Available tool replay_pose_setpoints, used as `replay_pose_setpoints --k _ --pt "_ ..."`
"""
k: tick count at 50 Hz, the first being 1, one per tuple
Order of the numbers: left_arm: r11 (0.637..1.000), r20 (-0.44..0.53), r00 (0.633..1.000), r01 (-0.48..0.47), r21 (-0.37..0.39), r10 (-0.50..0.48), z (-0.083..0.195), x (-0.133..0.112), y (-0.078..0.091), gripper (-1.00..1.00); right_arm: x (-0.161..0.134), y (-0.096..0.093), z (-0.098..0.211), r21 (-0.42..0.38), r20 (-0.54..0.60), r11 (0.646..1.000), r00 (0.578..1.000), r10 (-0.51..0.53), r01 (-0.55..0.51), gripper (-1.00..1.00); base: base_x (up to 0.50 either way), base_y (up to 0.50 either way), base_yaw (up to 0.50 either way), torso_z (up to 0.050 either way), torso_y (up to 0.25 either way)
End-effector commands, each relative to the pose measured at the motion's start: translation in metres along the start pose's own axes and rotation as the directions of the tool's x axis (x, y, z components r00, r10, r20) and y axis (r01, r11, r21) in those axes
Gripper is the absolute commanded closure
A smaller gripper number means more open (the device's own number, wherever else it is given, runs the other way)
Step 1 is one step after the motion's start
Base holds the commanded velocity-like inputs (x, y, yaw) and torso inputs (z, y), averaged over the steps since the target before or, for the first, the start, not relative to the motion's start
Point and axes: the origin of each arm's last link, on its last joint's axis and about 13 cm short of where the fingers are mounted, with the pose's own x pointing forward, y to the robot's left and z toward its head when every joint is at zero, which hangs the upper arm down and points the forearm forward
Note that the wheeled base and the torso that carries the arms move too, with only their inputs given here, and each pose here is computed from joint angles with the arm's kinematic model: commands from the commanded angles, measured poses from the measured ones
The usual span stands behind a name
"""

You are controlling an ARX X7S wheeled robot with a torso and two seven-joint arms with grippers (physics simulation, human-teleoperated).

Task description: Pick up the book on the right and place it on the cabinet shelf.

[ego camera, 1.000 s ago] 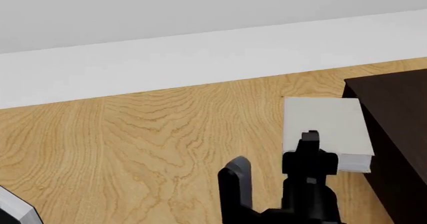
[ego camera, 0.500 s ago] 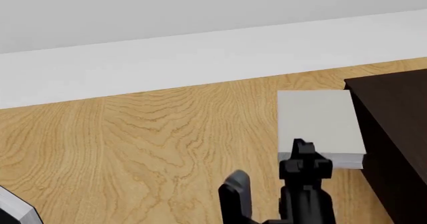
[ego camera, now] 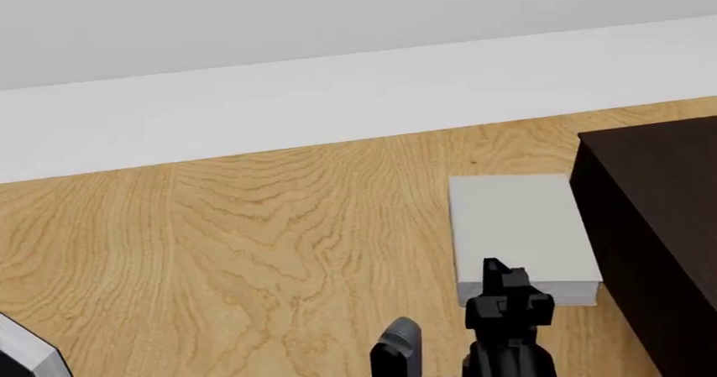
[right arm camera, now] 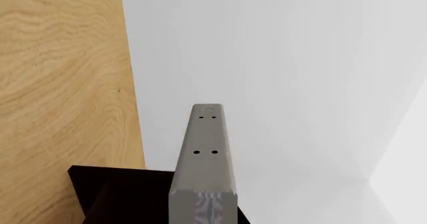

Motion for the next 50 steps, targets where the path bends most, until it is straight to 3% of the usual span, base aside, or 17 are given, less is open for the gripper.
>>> replay_pose_setpoints --k 1,31,44,50 --pt "1.0 -0.003 1.0 0.0 0.008 0.0 -0.001 0.001 0.0 -1.0 -0.004 -0.005 -0.004 -0.049 0.039 0.993 0.993 -0.11 0.111 1.0 0.0 0.0 0.0 0.0 0.0" --pt "0.999 -0.003 1.0 0.001 0.038 -0.001 -0.002 0.001 -0.001 -1.0 -0.025 0.0 -0.006 -0.038 0.028 0.995 0.995 -0.096 0.097 1.0 0.0 0.0 0.0 0.0 0.001" --pt "0.999 -0.001 1.0 0.001 0.044 -0.001 -0.002 0.001 -0.001 -1.0 -0.022 -0.005 -0.007 -0.046 0.023 0.993 0.994 -0.109 0.11 1.0 0.0 0.0 0.0 0.0 -0.184" --pt "0.999 -0.002 1.0 0.001 0.041 -0.001 -0.003 0.001 -0.001 -1.0 -0.018 -0.021 -0.012 -0.075 -0.009 0.981 0.984 -0.179 0.177 1.0 0.0 0.0 0.0 0.0 -0.217"
